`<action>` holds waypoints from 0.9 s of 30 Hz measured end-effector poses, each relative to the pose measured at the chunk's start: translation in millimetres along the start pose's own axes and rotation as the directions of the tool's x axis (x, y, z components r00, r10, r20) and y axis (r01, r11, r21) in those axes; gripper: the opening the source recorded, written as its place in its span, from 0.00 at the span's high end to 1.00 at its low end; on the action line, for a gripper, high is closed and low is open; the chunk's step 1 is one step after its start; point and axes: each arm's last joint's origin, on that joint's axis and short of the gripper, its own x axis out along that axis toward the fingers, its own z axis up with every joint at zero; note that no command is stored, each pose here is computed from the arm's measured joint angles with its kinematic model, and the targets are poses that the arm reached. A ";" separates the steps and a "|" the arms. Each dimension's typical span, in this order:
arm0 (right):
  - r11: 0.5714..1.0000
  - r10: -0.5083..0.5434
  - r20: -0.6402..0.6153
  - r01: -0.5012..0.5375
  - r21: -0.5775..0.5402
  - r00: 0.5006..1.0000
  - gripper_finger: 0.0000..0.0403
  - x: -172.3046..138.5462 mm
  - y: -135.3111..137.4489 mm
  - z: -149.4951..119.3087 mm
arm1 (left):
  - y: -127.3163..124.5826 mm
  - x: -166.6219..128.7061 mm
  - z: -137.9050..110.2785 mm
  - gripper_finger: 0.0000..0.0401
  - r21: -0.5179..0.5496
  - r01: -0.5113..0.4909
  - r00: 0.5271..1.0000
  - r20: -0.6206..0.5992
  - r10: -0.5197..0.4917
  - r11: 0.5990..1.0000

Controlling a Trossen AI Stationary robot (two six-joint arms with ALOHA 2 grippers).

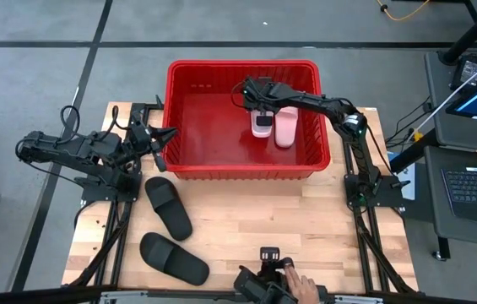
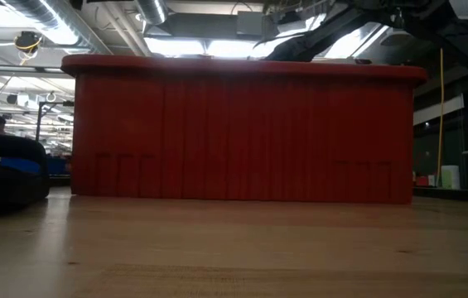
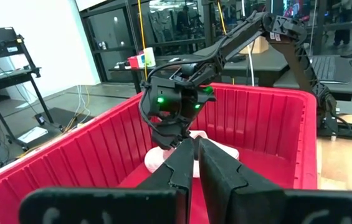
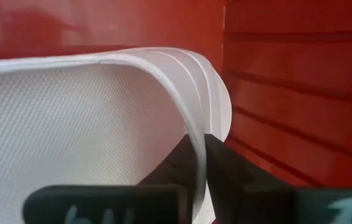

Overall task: Pick and place slides into bin
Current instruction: Put the pink slide into the red bin

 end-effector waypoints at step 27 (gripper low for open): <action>0.987 0.038 -0.008 -0.036 0.158 0.999 0.71 3.0 -2.4 -5.4 | -0.4 0.0 0.2 0.96 -0.005 0.015 1.000 0.003 -0.015 1.000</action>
